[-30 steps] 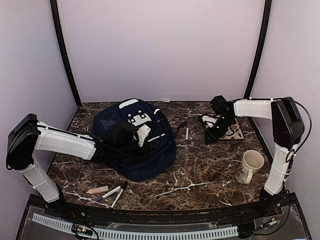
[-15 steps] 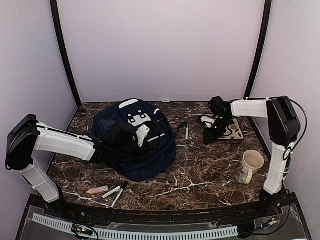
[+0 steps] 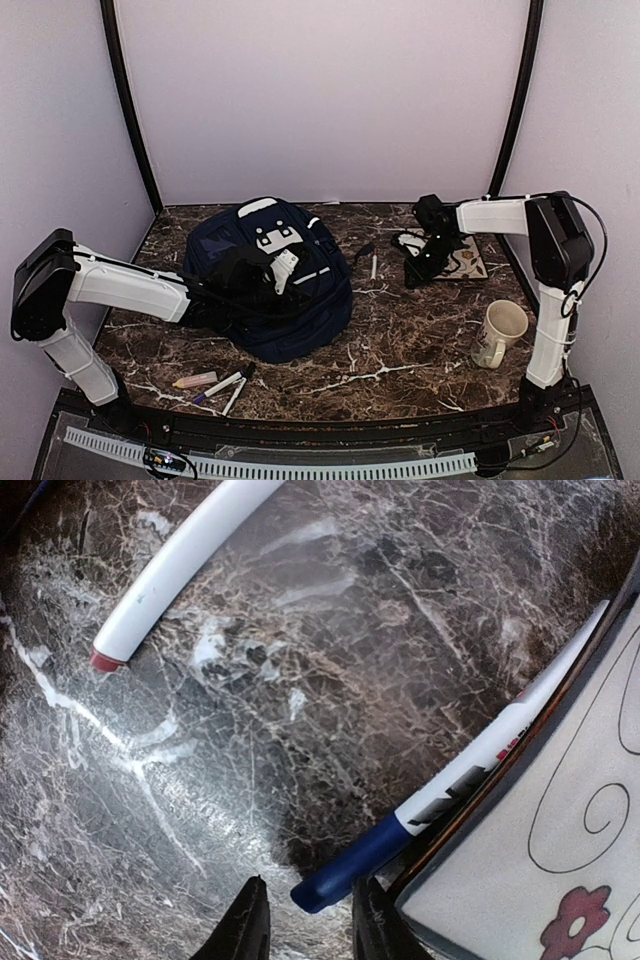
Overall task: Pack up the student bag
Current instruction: Pick up the pencil case from the center of the board.
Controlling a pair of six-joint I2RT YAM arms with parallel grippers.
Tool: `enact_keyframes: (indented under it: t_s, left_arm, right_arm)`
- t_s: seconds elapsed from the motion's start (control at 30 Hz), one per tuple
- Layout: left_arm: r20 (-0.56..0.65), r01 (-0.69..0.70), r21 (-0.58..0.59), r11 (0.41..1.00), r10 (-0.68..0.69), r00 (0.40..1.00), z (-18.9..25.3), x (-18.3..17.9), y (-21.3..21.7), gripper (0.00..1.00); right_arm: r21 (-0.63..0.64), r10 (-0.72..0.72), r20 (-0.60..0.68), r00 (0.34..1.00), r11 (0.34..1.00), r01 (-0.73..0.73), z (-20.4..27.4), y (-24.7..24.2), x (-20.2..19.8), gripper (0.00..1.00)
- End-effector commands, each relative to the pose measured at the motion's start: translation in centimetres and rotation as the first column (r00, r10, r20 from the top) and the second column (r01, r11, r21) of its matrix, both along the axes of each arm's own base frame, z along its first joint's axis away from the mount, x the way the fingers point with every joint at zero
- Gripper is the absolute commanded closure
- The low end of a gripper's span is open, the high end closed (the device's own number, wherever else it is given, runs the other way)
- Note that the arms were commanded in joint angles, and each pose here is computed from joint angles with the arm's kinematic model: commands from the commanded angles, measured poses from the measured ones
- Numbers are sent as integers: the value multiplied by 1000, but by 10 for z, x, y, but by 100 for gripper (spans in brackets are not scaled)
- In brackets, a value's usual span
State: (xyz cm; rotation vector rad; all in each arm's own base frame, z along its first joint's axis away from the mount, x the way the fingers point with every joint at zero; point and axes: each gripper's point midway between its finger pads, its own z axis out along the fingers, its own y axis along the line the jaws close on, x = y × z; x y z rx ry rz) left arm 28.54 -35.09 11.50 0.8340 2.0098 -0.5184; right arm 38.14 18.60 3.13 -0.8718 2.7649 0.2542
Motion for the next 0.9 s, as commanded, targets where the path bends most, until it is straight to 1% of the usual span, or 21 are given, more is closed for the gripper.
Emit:
enact_keyframes:
  t_s: [0.0, 0.4, 0.73, 0.87]
  left_arm:
    - [25, -7, -44, 999, 8, 1000, 15, 0, 1, 55]
    - [25, -23, -45, 999, 24, 999, 15, -1, 7, 55]
    - [53, -40, -46, 998, 42, 998, 26, 0, 13, 55]
    - [73, -66, -39, 997, 68, 995, 32, 1, 20, 55]
  right_arm:
    - [-14, -21, 29, 999, 1000, 22, -4, 1, 16, 71]
    - [-58, -13, 89, 996, 998, 18, -8, 10, 42, 77]
    - [-57, 32, 106, 994, 998, -26, -9, 34, 49, 78]
    - [-42, 85, 86, 993, 996, -81, -12, 49, 39, 80]
